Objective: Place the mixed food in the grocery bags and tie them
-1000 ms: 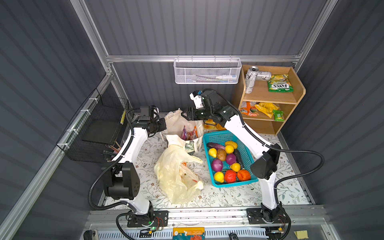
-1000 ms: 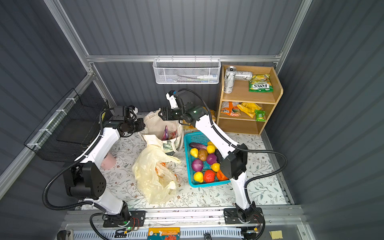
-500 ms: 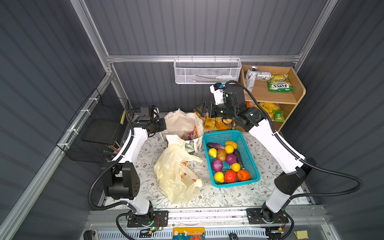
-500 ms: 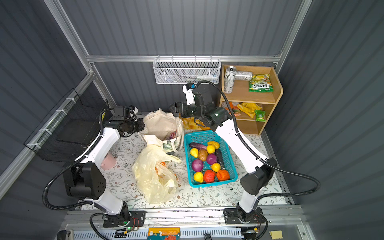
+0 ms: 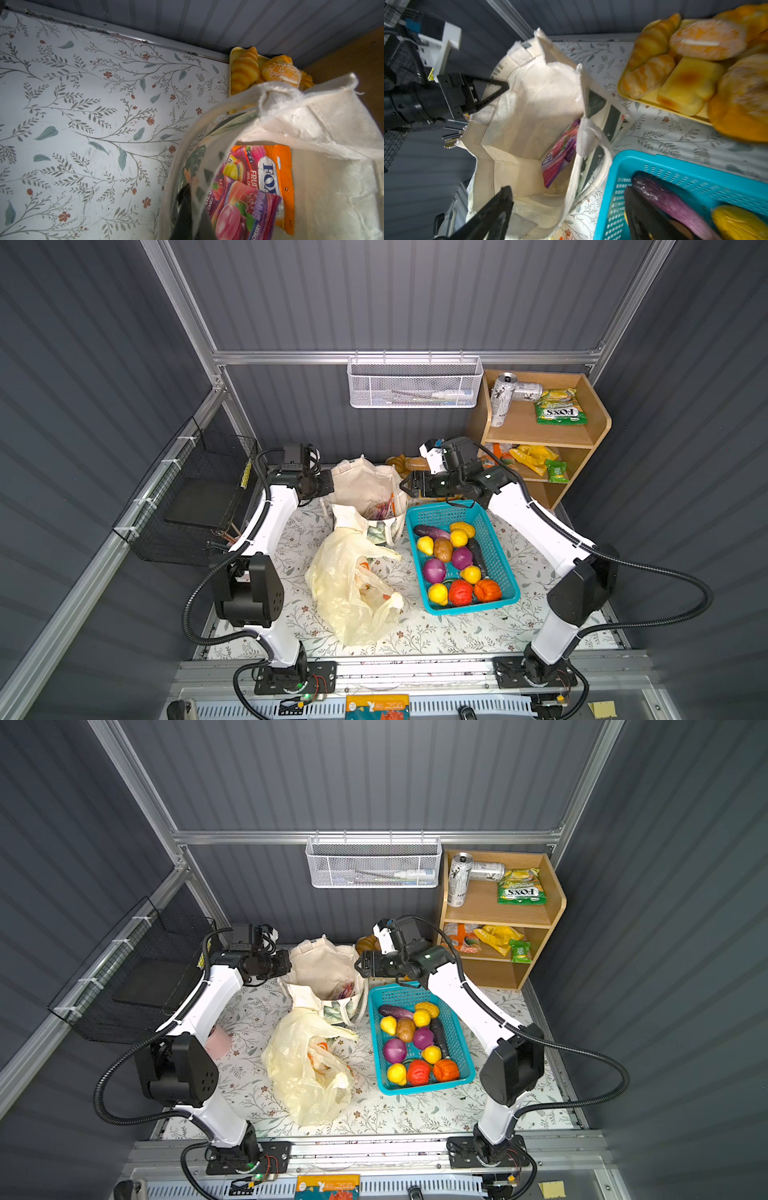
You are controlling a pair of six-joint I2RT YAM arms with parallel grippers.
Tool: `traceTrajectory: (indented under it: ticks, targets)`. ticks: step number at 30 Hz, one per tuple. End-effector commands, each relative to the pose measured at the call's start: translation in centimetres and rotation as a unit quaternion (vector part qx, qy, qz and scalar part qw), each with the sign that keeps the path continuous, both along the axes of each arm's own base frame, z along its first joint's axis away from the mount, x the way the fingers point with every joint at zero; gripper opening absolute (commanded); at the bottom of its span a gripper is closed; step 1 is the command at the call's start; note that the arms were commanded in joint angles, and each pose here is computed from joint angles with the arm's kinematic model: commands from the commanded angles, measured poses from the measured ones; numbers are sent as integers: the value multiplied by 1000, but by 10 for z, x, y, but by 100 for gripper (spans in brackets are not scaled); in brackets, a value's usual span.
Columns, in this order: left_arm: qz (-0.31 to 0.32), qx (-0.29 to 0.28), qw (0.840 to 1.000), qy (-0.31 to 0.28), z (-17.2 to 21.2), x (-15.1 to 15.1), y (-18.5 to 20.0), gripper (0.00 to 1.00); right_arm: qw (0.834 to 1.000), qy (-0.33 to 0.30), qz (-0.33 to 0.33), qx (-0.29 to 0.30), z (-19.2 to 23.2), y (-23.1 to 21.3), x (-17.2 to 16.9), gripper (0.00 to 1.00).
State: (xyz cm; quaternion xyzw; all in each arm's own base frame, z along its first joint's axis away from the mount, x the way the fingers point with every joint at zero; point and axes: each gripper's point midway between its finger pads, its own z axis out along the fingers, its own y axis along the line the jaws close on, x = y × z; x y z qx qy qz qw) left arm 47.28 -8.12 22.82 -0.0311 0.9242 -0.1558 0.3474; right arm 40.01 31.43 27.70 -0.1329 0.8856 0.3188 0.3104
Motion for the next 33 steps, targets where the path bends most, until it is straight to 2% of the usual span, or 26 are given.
traceTrajectory:
  ticks: [1, 4, 6, 10, 12, 20, 31, 33]
  targets:
    - [-7, 9, 1000, -20, 20, 7, -1, 0, 999, 36, 30, 10, -10, 20, -4, 79]
    - [-9, 14, 1000, -20, 23, 10, 0, 0, 998, 53, 35, 3, -25, 27, -1, 69]
    - [-10, 19, 1000, -19, 21, 11, 0, 0, 998, 61, 34, 8, -33, 32, 3, 57]
    - [2, 32, 999, -17, 16, 19, 5, 0, 997, 59, 35, 23, -34, 41, 12, 18]
    - [16, 44, 999, -24, 19, 27, 12, 0, 997, 50, 37, 35, -29, 47, 18, 2]
    - [66, 81, 992, -66, 43, 56, 38, 0, 996, 19, 46, 75, -10, 70, 45, 0]
    - [100, 120, 986, -55, 33, 68, 71, 0, 993, 19, 40, 111, -8, 92, 72, 0]
    - [104, 125, 985, -52, 31, 68, 74, 0, 993, 22, 38, 112, -11, 93, 75, 3]
